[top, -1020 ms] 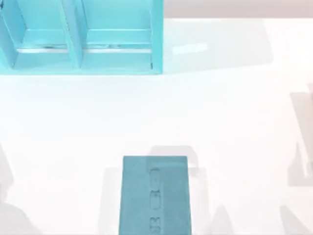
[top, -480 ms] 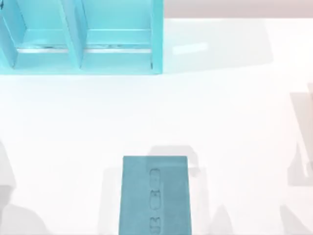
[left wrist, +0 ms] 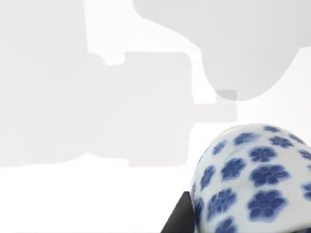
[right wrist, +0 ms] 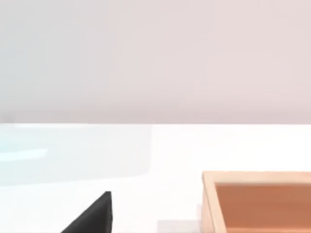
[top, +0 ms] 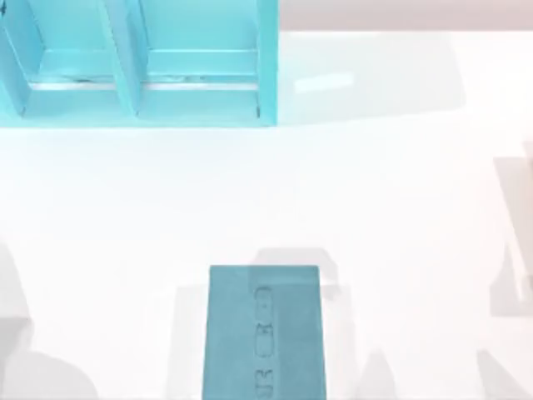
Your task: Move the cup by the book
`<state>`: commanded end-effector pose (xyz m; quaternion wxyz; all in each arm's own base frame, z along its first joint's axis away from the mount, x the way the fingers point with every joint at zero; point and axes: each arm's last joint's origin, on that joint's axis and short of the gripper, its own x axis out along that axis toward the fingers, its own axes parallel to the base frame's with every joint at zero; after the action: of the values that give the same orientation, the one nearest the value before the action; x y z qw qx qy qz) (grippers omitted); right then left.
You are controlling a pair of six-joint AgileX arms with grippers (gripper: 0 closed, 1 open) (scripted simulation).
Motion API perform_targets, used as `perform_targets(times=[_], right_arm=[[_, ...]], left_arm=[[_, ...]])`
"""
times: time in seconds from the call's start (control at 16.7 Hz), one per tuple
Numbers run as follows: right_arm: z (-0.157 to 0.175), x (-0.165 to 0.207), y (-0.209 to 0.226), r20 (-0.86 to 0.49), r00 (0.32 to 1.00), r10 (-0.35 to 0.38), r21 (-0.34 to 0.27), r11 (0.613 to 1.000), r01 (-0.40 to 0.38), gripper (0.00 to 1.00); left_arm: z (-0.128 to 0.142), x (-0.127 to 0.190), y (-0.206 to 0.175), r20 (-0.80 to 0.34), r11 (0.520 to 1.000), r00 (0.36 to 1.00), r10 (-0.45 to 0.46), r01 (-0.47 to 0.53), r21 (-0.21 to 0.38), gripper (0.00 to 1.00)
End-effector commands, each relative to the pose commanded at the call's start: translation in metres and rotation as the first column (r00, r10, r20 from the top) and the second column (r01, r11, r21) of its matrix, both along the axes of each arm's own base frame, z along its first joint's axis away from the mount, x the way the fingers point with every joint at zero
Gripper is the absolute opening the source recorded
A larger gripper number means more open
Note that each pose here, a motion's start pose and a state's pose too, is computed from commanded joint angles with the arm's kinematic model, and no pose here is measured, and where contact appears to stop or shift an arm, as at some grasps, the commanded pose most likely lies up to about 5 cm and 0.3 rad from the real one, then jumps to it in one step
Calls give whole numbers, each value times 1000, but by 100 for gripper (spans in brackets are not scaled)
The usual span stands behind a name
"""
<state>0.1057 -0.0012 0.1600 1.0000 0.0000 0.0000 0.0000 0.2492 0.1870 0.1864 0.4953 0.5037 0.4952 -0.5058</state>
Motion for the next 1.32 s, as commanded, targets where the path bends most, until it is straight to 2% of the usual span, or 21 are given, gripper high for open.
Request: perform_targets(times=[0.36, 0.6, 0.78, 0.9, 1.08, 1.32], right_arm=[[0, 0, 0, 0, 1000, 0, 0, 1000, 0, 100], [0, 0, 0, 0, 1000, 0, 0, 1000, 0, 100], [0, 0, 0, 0, 1000, 0, 0, 1000, 0, 100], [0, 0, 0, 0, 1000, 0, 0, 1000, 0, 100], [0, 0, 0, 0, 1000, 0, 0, 1000, 0, 100], [0, 0, 0, 0, 1000, 0, 0, 1000, 0, 100]], left_arm=[[6, 14, -40, 1, 993, 994, 112, -112, -25, 0], [8, 23, -94, -47, 967, 968, 246, -249, -59, 0], [7, 21, -141, -123, 924, 921, 370, -379, -59, 0], [6, 15, -173, -178, 880, 869, 462, -474, -31, 0], [5, 0, -217, -234, 789, 761, 606, -612, 52, 0], [11, -26, -266, -210, 614, 580, 787, -769, 178, 0]])
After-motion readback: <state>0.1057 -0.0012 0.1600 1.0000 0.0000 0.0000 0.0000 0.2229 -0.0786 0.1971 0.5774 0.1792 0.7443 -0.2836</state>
